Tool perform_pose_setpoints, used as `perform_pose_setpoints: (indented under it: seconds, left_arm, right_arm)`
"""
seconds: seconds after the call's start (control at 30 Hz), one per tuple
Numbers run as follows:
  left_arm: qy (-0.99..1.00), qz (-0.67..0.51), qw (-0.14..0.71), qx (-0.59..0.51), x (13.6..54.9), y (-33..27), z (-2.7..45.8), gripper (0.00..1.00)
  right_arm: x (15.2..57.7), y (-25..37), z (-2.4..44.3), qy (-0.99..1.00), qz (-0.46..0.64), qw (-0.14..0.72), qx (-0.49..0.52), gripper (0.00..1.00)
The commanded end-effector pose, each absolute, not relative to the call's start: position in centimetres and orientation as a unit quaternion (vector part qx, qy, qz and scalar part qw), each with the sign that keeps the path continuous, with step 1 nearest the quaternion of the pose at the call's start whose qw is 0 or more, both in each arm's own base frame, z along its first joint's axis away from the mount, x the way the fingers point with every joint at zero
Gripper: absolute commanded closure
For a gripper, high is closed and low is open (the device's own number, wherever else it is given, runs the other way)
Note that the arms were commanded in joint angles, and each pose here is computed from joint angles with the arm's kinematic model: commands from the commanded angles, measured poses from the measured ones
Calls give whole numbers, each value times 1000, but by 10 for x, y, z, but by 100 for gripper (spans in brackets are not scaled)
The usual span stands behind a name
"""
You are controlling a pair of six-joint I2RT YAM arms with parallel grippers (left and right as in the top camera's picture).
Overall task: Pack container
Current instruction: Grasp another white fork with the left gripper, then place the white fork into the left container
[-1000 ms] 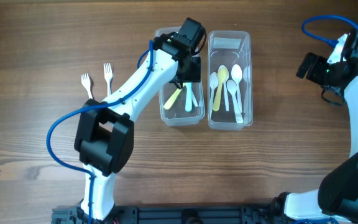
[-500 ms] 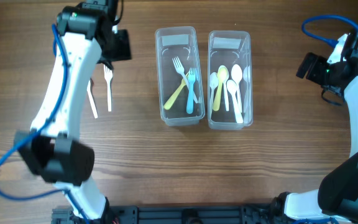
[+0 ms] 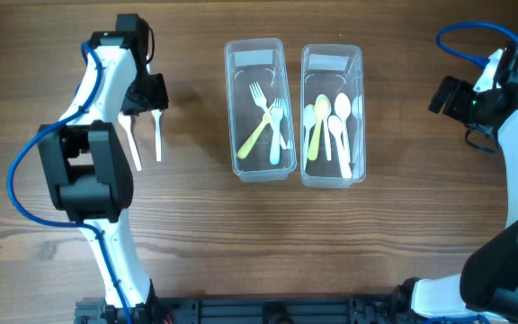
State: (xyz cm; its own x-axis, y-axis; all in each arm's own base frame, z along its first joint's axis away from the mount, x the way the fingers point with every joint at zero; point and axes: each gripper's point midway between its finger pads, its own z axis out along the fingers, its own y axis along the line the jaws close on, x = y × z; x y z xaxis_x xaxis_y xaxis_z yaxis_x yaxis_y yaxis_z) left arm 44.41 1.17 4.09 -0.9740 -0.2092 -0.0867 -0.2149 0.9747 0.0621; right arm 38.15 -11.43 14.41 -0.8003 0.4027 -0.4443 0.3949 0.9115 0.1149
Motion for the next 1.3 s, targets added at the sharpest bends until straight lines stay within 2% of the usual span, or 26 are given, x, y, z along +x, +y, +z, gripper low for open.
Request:
perform_pose_setpoints:
  seconds: [0.0, 0.23, 0.3, 0.37, 0.4, 0.43, 0.47, 0.57, 0.7, 0.8, 0.93, 1.07, 1.17, 1.27]
  left_arm:
    - [999, -6, 6, -53, 439, -2, 9, 49]
    - [999, -1, -6, -31, 438, 1, -6, 48]
    - [999, -1, -7, -31, 438, 1, -6, 52]
    - [999, -1, -12, -31, 436, 1, -8, 60]
    - [999, -1, -18, -31, 433, 1, -10, 66]
    - [999, -1, -25, -31, 431, 1, -13, 78]
    - [999, -1, -29, -31, 430, 1, -15, 84]
    - [999, 0, -38, -31, 425, 1, -16, 96]
    - [999, -1, -31, -31, 423, 0, 10, 96]
    - [1000, -2, 7, -29, 431, -8, 56, 96]
    - [995, -50, 81, -14, 433, -53, 141, 96]
    - [984, -106, 144, 16, 413, -120, 205, 96]
    - [979, -126, 157, 26, 400, -162, 219, 96]
    - [977, -144, 158, 28, 394, -209, 211, 96]
  right_arm:
    - [379, -115, 137, 950, 4, 227, 212, 0]
    - [379, -115, 137, 950, 4, 227, 212, 0]
    - [379, -115, 137, 950, 4, 227, 212, 0]
    - [379, -115, 137, 950, 4, 227, 212, 0]
    - [379, -115, 137, 950, 4, 227, 212, 0]
    - [379, -115, 137, 950, 4, 227, 212, 0]
    - [379, -115, 137, 950, 4, 227, 212, 0]
    - [379, -115, 137, 950, 4, 227, 212, 0]
    - [379, -115, 137, 950, 4, 227, 212, 0]
    - [379, -115, 137, 950, 4, 227, 212, 0]
    - [379, -115, 137, 950, 4, 227, 212, 0]
    - [379, -115, 137, 950, 4, 227, 212, 0]
    - [379, -115, 137, 950, 4, 227, 212, 0]
    - [379, -115, 137, 950, 4, 227, 212, 0]
